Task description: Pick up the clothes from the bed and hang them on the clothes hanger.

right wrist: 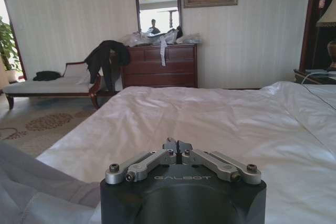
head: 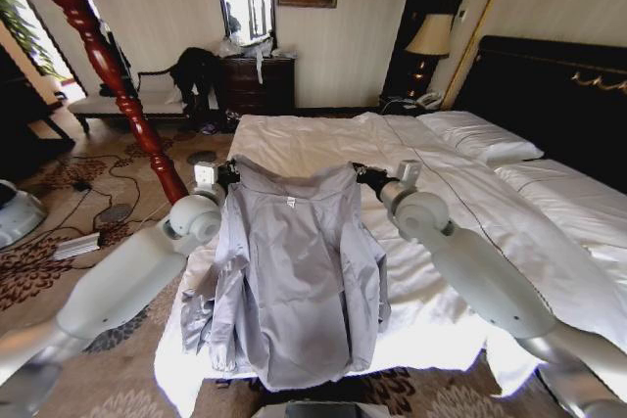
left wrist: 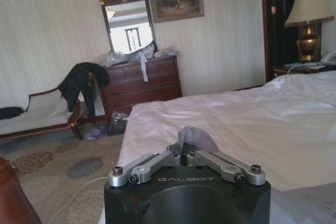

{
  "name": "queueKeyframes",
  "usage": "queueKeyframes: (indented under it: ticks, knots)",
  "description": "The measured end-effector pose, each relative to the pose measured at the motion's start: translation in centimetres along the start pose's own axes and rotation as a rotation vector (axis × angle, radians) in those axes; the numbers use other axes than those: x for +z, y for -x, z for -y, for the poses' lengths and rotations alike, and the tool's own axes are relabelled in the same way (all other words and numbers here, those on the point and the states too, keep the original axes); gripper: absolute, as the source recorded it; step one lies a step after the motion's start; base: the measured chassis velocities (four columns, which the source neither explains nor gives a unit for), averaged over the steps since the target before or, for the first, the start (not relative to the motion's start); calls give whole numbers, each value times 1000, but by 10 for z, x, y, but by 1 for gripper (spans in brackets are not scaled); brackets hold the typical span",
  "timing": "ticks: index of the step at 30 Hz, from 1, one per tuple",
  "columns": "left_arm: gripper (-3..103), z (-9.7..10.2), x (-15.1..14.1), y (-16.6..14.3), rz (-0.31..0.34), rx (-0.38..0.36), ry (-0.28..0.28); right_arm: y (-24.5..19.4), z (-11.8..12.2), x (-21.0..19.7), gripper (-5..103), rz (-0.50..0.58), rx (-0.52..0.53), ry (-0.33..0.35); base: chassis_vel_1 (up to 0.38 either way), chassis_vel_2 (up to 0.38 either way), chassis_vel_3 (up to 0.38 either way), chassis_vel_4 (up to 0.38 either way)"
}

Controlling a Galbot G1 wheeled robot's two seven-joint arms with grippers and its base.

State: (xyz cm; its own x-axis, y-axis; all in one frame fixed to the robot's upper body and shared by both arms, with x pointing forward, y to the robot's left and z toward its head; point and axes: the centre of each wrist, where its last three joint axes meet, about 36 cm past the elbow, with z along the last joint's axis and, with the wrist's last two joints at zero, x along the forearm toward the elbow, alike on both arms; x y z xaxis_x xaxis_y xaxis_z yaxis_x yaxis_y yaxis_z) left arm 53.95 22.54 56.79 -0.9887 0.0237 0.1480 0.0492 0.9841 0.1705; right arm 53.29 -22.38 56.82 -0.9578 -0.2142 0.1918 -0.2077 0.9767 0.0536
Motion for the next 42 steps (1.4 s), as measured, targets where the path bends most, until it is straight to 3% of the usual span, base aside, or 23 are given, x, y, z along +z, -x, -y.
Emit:
queueKeyframes:
  ticks: [4,9,20,22,27,32,34,35,37,38,40,42]
  knots:
    - [0,29,30,30,-51,26,11,19,-1,31,0,-52,28,-15,0,0,0,0]
    - [0,58,49,56,-68,44,25,36,2,53,0,-88,57,-24,0,0,0,0]
    - [-2,67,72,74,-137,22,44,60,-1,79,0,-129,66,-49,0,0,0,0]
    - [7,63,77,71,-178,19,62,60,-2,84,0,-137,59,-55,0,0,0,0]
    - [23,58,82,62,-236,29,76,57,0,89,16,-145,59,-55,0,0,0,0]
    - [45,48,84,46,-249,87,71,45,4,88,37,-142,51,-39,0,0,0,0]
    - [45,45,86,42,-256,96,68,41,4,89,43,-141,49,-38,0,0,0,0]
    - [51,42,89,39,-263,99,68,38,5,89,43,-139,47,-38,0,0,0,0]
    - [61,32,94,34,-282,97,60,30,7,88,54,-132,46,-37,0,0,0,0]
    - [61,32,94,34,-282,97,60,30,7,88,54,-132,46,-37,0,0,0,0]
    - [72,23,98,29,-305,114,34,22,10,87,65,-127,48,-39,0,0,0,0]
    - [78,13,97,20,-321,186,-54,15,13,87,70,-124,51,-45,0,0,0,0]
